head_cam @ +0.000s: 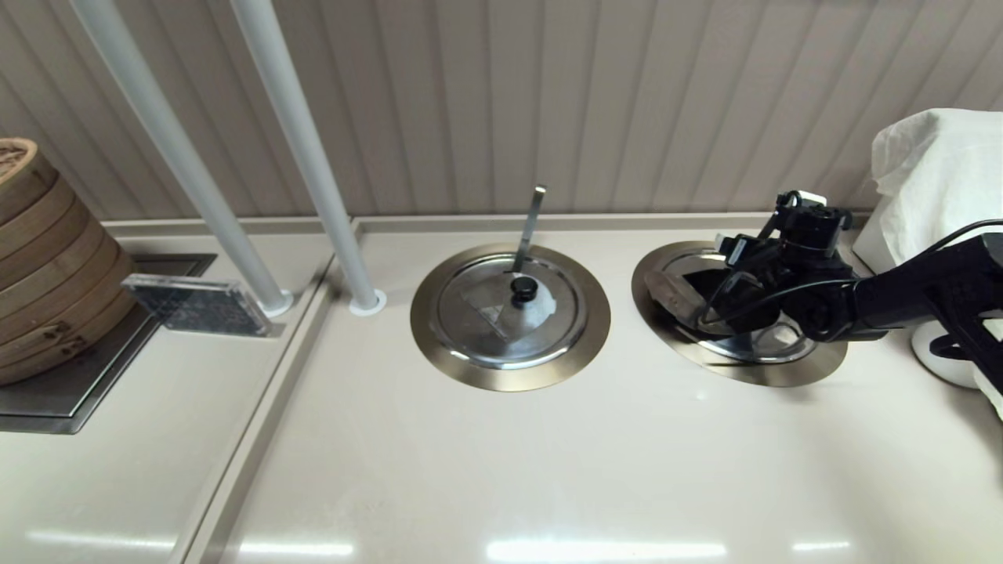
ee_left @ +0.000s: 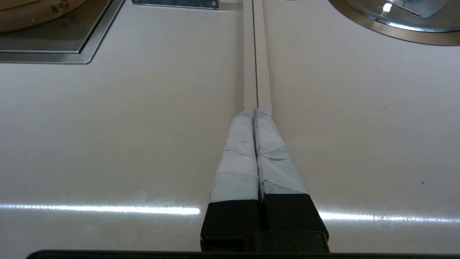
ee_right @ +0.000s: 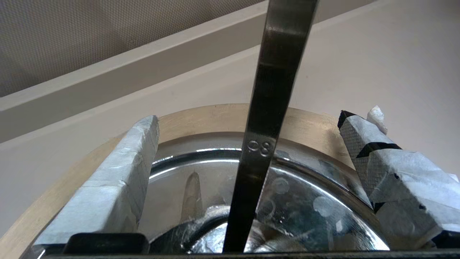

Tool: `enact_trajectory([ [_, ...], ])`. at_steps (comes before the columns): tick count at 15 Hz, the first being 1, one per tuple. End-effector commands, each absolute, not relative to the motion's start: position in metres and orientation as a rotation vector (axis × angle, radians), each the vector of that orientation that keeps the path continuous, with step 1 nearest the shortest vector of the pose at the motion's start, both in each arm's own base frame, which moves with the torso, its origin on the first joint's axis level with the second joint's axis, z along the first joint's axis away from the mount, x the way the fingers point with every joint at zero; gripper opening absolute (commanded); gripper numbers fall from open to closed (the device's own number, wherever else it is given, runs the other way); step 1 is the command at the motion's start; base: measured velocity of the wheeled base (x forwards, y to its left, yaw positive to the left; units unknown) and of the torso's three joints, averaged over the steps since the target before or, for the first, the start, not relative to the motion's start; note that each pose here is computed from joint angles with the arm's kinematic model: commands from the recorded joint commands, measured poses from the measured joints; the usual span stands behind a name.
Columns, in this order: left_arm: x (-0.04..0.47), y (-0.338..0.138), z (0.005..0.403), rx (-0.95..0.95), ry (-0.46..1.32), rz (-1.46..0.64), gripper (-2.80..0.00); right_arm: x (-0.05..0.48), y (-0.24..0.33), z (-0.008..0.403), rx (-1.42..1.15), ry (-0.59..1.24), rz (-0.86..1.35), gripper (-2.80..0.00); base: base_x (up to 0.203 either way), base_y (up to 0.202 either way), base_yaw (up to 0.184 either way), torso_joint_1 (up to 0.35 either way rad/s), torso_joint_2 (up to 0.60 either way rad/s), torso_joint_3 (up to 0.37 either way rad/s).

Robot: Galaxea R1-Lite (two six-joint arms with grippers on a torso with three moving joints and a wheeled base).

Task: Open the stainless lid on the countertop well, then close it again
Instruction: Stir with a spoon

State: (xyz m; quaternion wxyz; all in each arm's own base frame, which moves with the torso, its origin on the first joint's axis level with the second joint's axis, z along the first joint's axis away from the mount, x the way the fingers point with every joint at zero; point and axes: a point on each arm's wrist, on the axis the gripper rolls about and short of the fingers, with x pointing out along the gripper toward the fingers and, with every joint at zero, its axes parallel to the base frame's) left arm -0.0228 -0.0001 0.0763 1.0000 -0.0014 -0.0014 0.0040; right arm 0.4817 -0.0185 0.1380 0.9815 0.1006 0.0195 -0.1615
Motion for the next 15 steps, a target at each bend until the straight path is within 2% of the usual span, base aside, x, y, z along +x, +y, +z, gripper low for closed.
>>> enact_trajectory([
  [1, -0.0228, 0.0, 0.0763, -0.003, -0.003, 0.008, -2.8, 0.4906, -0.0207, 0.1281, 0.203, 0.039, -0.334, 0.0, 0.0, 0.0, 0.0, 0.0, 0.0, 0.0],
  [15, -0.0228, -0.0001, 0.0763, -0.003, -0.003, 0.009, -2.8, 0.4857, -0.0156, 0.1314, 0.202, 0.043, -0.324, 0.0, 0.0, 0.0, 0.0, 0.0, 0.0, 0.0],
])
